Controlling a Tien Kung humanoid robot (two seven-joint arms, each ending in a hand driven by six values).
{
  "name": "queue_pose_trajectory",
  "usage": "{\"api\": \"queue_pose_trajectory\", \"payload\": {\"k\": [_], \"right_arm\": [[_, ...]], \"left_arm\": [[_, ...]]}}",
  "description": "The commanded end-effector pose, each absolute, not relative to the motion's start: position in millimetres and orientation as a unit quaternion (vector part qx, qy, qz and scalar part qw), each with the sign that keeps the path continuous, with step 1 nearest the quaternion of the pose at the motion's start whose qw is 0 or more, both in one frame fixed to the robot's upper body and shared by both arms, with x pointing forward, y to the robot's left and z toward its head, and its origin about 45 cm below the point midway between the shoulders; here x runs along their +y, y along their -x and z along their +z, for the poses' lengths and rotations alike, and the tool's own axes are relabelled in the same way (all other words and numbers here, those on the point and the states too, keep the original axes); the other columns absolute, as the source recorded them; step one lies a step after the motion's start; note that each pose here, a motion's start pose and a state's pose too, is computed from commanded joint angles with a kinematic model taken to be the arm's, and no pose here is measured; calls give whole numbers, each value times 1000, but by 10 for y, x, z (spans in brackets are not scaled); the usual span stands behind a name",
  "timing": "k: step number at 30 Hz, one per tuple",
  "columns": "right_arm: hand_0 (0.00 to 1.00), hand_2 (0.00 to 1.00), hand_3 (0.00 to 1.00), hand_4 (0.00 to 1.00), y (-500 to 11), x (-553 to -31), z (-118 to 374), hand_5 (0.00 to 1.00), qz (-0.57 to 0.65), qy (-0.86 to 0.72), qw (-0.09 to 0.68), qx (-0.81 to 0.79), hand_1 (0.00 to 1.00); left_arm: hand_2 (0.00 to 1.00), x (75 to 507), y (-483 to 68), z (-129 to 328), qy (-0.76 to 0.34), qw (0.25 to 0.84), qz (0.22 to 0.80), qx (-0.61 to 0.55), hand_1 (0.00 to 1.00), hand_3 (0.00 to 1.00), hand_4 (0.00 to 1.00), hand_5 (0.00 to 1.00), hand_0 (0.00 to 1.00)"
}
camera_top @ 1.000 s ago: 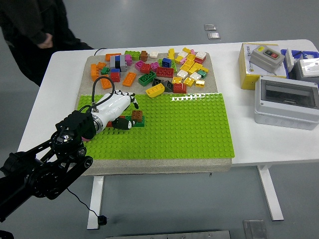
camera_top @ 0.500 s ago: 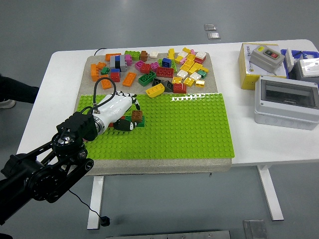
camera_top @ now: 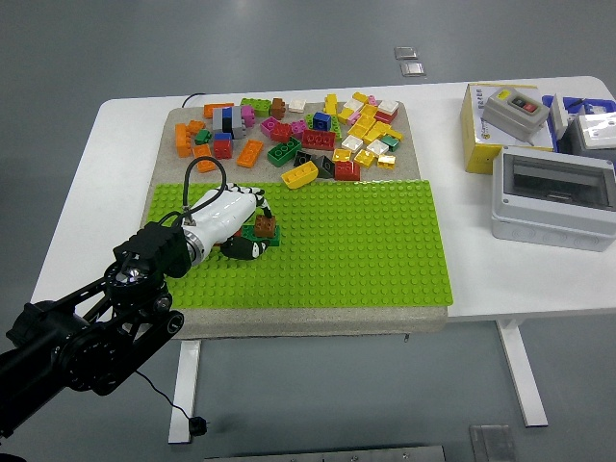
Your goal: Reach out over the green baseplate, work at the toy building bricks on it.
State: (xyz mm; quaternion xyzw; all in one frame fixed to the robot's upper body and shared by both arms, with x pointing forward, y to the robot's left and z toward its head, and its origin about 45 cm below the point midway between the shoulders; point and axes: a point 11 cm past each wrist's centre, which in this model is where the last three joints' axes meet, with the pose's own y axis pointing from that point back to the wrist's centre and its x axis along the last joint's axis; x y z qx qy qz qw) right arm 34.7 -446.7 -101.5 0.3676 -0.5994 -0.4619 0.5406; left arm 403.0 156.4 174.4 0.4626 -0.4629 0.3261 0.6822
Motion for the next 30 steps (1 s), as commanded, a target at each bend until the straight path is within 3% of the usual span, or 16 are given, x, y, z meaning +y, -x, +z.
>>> {"api": "queue_pose_trajectory", "payload": {"k": [30], "right_arm": [[694,568,690,373,-338,-4458,-1020,871,-463,-367,539,-600,609]], "left_arm": [[974,1531,-3986,1683,-458,691,336,-447,951,645,707,320,998]]}}
